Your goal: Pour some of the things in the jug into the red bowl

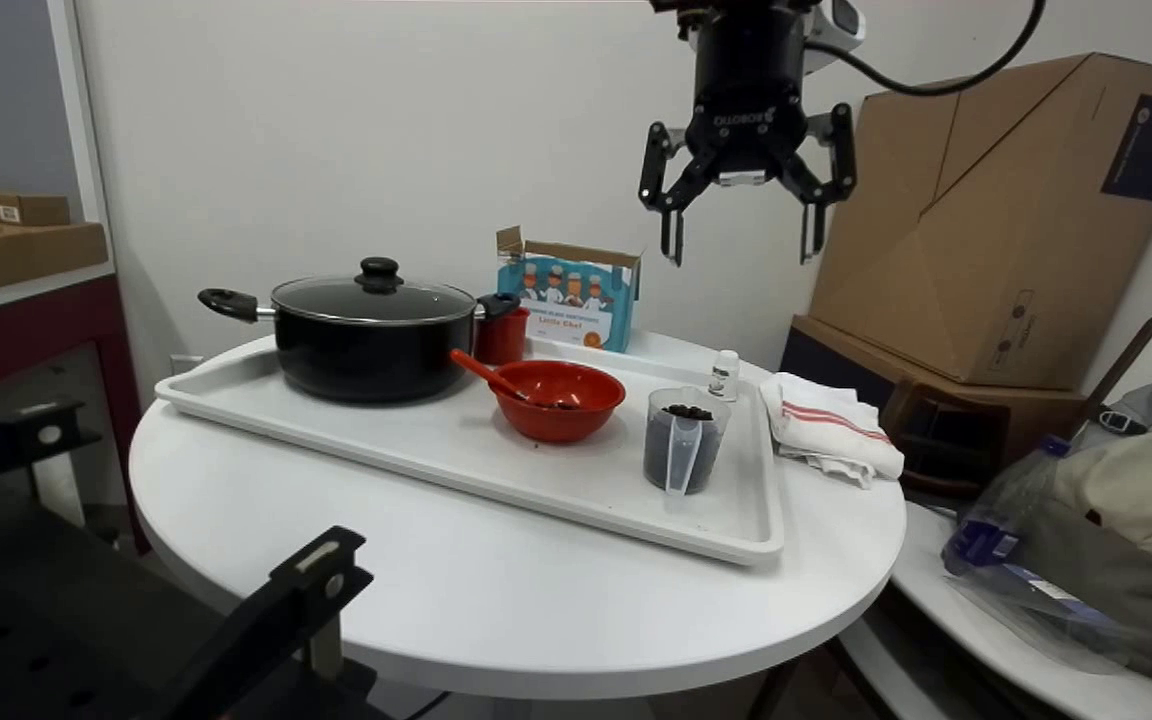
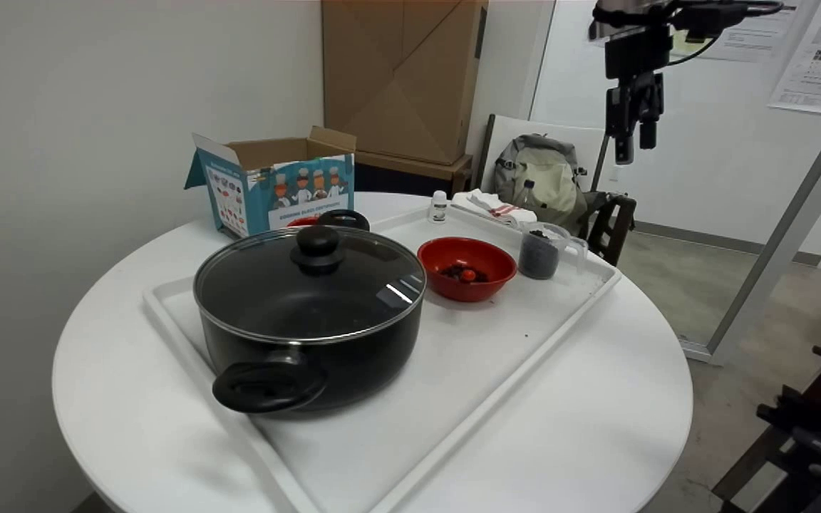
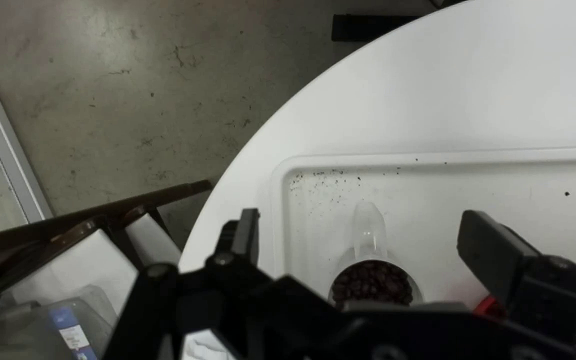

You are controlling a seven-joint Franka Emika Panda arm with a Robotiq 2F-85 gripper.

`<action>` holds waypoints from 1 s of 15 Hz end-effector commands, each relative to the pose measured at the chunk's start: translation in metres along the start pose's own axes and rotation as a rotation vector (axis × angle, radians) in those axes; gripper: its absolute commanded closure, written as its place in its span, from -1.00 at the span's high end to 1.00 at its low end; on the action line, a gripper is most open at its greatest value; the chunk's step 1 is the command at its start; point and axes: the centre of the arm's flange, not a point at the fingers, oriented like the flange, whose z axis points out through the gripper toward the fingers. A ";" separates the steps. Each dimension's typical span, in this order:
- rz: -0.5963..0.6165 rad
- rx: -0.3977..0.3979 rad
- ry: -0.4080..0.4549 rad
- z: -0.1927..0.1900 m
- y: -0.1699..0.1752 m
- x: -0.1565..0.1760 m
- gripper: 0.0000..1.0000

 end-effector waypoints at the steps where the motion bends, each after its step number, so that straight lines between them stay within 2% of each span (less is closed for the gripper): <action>1: -0.091 -0.029 0.040 0.009 -0.014 0.032 1.00; 3: -0.104 -0.024 0.050 0.018 -0.019 0.041 1.00; 9: -0.125 0.002 0.009 0.065 -0.014 0.057 1.00; 15: -0.153 0.009 0.026 0.094 -0.014 0.076 1.00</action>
